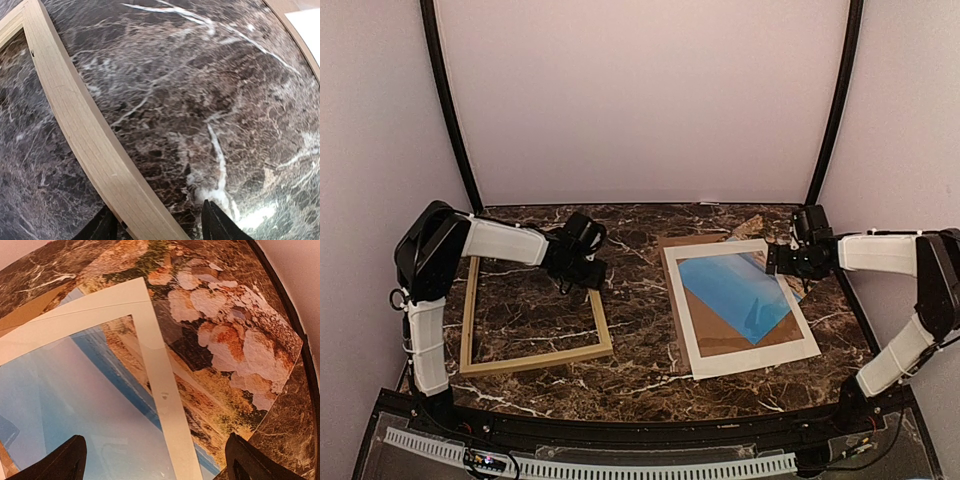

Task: Put the photo into the frame
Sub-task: Rotate the frame body at the center of the board.

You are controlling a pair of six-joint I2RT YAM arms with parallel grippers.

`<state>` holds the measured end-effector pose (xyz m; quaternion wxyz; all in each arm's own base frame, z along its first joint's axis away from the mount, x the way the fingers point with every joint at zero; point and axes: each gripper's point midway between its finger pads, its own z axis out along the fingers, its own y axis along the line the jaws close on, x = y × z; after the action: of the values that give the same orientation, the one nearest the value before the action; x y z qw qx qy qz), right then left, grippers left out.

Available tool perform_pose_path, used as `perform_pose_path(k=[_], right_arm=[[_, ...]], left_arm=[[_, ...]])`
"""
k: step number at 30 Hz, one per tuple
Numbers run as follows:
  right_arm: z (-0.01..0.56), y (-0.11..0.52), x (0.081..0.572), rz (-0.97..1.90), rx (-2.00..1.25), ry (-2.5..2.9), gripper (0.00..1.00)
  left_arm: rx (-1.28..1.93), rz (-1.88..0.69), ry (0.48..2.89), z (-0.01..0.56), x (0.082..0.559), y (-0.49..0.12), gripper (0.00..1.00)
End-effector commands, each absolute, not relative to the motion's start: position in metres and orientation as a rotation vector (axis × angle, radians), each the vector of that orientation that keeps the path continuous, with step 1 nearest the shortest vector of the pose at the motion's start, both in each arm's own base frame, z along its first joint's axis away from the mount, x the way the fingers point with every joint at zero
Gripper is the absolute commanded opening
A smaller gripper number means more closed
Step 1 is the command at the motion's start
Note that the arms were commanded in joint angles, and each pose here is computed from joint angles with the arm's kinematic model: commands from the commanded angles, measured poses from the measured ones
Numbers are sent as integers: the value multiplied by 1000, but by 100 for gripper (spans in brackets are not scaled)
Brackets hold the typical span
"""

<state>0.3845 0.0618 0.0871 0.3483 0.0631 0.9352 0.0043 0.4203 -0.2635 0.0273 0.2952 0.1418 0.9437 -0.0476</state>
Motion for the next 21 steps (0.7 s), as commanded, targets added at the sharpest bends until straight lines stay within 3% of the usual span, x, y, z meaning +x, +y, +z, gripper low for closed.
perform_pose_path(k=[1,7,10,15,18,21], right_arm=[[73,44,377,95,282,2470,98],[54,40,375,174,299,2523,91],[50,43,379,225,283,2538,88],[41,50,388,265,261,2565,82],[33,54,390,289,245,2587,79],[25,62,388,346,223,2601,75]], left_arm=[[649,-88,2577,10,399,-264,58],[617,-260,2553,30,382,-274,61],[601,-388,2471,58,378,-286,72],[596,-475,2331,98,373,-298,82],[634,-533,2259,114,364,-321,94],[678,-616,2216,120,354,-351,96]])
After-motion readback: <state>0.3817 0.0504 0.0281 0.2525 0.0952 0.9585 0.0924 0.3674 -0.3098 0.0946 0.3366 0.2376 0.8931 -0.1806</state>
